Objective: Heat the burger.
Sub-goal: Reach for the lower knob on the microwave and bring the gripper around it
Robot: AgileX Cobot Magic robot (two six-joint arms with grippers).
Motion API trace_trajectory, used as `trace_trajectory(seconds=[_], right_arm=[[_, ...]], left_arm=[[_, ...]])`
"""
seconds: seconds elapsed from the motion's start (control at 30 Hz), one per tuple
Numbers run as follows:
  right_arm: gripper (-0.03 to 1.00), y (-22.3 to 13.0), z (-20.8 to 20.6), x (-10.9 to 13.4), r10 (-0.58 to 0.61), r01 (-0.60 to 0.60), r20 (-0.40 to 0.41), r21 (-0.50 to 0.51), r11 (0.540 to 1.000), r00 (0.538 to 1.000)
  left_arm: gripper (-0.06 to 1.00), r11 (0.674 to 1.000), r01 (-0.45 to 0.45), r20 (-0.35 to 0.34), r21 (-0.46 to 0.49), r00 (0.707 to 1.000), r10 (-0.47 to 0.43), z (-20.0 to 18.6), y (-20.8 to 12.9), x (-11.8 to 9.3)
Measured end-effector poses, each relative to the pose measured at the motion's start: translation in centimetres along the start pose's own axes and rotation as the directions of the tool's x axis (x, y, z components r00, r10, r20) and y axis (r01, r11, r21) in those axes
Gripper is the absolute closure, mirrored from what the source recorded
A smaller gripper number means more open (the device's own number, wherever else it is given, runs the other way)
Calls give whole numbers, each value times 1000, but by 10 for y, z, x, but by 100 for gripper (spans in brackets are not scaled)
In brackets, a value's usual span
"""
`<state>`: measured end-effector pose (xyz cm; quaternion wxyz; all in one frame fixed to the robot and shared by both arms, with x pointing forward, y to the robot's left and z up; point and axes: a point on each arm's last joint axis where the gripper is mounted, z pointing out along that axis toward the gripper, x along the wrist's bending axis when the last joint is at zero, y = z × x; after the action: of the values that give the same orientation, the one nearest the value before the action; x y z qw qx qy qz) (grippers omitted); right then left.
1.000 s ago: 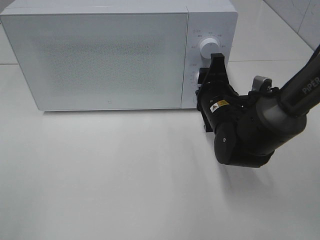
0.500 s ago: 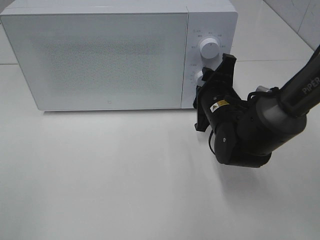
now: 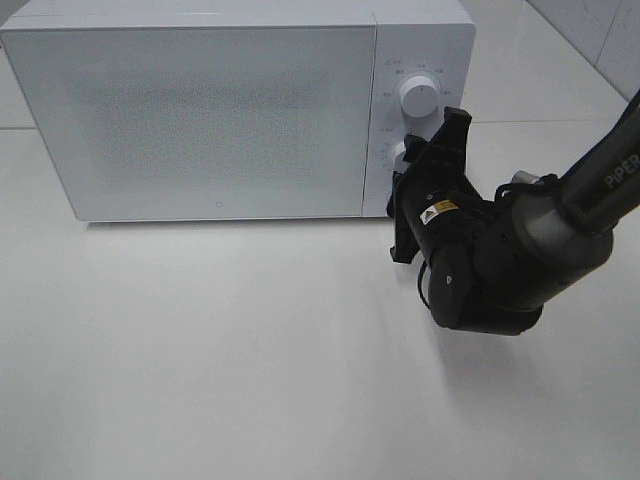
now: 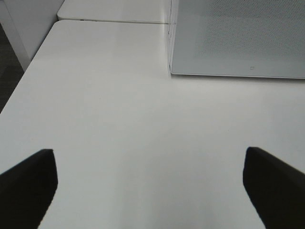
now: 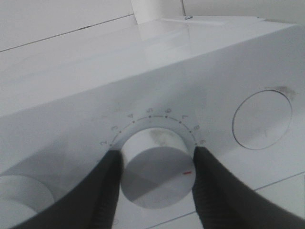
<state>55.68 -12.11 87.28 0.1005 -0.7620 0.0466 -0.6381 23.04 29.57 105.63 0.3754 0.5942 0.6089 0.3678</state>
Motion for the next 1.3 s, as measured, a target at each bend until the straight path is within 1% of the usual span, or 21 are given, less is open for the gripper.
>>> trace_trajectory(seconds=[0.37, 0.73, 0.93, 1.0, 1.03, 1.07, 1.1, 1.17, 1.27, 1.3], right_arm=[[54, 1, 0, 0, -40, 40, 0, -19, 999, 999], [53, 1, 0, 1, -39, 38, -3, -39, 999, 999], [51, 1, 0, 1, -82, 82, 1, -50, 995, 997], [47, 2, 0, 1, -93, 93, 2, -53, 994, 996], [47, 2, 0, 1, -93, 93, 2, -53, 994, 996], [43, 2, 0, 0, -101, 101, 5, -57, 993, 995], [43, 2, 0, 0, -101, 101, 5, -57, 993, 995], [34, 0, -1, 0, -114, 114, 9, -52, 992, 993], [32, 0, -1, -1, -120, 120, 10, -51, 991, 993], [30, 0, -1, -1, -121, 122, 13, -51, 991, 993]], left_arm=[[-3, 1000, 0, 0, 0, 1000, 0, 0, 0, 0], [-3, 1000, 0, 0, 0, 1000, 0, 0, 0, 0], [-3, 1000, 0, 0, 0, 1000, 0, 0, 0, 0], [-3, 1000, 0, 0, 0, 1000, 0, 0, 0, 0], [-3, 1000, 0, 0, 0, 1000, 0, 0, 0, 0], [-3, 1000, 0, 0, 0, 1000, 0, 0, 0, 0], [-3, 1000, 0, 0, 0, 1000, 0, 0, 0, 0], [-3, 1000, 0, 0, 0, 1000, 0, 0, 0, 0], [-3, 1000, 0, 0, 0, 1000, 0, 0, 0, 0], [-3, 1000, 0, 0, 0, 1000, 0, 0, 0, 0]])
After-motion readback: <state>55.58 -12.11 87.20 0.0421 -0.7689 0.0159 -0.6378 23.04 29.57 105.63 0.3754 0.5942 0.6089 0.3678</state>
